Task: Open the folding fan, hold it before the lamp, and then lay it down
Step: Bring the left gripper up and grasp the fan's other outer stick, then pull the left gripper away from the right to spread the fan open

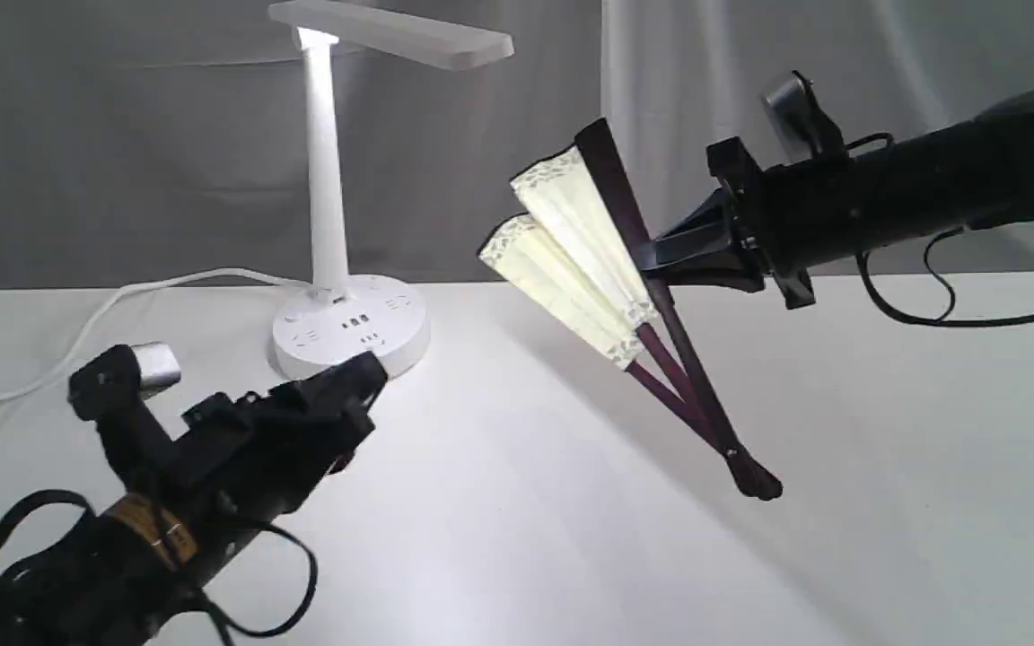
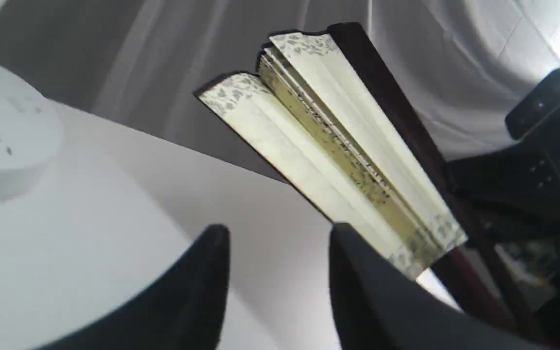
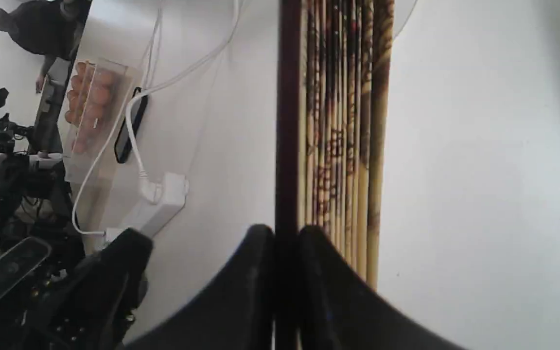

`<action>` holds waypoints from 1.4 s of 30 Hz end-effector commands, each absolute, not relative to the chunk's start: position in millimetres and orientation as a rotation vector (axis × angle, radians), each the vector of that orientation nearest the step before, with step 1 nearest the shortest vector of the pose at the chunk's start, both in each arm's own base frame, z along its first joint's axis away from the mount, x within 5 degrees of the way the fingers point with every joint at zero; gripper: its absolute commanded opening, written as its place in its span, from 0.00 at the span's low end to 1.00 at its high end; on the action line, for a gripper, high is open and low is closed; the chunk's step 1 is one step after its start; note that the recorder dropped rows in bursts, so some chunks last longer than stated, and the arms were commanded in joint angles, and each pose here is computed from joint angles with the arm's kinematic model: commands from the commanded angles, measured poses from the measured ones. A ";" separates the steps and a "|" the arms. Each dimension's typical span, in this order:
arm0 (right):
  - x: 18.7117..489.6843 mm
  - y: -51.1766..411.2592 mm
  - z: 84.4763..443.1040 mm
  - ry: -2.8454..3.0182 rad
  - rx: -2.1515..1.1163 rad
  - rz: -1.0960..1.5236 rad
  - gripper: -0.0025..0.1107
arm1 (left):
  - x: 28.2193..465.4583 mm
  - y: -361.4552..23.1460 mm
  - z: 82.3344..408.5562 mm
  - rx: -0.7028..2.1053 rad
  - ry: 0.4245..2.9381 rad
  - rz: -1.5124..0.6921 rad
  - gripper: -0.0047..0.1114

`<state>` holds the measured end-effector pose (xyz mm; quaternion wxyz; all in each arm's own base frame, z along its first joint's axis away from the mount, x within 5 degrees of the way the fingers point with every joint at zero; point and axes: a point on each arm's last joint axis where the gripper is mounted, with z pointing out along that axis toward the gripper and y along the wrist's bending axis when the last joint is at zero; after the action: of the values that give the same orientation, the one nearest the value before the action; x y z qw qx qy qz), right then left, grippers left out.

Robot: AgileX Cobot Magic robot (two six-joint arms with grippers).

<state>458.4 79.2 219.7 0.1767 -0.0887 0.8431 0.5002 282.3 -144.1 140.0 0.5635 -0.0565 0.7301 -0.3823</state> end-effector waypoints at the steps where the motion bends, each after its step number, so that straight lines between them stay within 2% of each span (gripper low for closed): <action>1: 454.2 89.5 225.6 2.381 -0.275 1.442 0.02 | 301.1 -157.8 135.9 -0.297 1.695 -1.105 0.45; 3: 453.0 95.5 225.6 2.386 -0.286 1.450 0.02 | 312.8 -165.8 134.5 -0.346 1.682 -1.190 0.50; 9: 449.3 112.8 226.2 2.393 -0.313 1.479 0.02 | 338.5 -181.3 121.7 -0.560 1.648 -1.432 0.50; 17: 449.7 113.2 227.5 2.390 -0.278 1.504 0.02 | 347.8 -182.9 86.3 -0.898 1.654 -1.587 0.50; 21: 448.6 117.8 227.4 2.392 -0.291 1.508 0.02 | 353.8 -186.7 82.7 -0.902 1.648 -1.608 0.50; 28: 445.0 133.6 223.3 2.407 -0.333 1.524 0.02 | 372.6 -201.6 96.7 -0.787 1.609 -1.683 0.50; 32: 444.7 134.7 223.4 2.404 -0.338 1.525 0.02 | 376.9 -203.7 96.6 -0.839 1.588 -1.734 0.49; 39: 444.7 134.7 223.5 2.405 -0.336 1.527 0.02 | 376.9 -203.7 96.6 -0.847 1.587 -1.740 0.28; 42: 444.7 134.7 223.5 2.405 -0.336 1.527 0.02 | 376.8 -203.9 96.6 -0.844 1.589 -1.741 0.23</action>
<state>445.9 133.8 220.0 0.1329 -0.1155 0.8362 0.5195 376.9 -201.5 94.3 0.3155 -0.3240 0.6071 -0.6534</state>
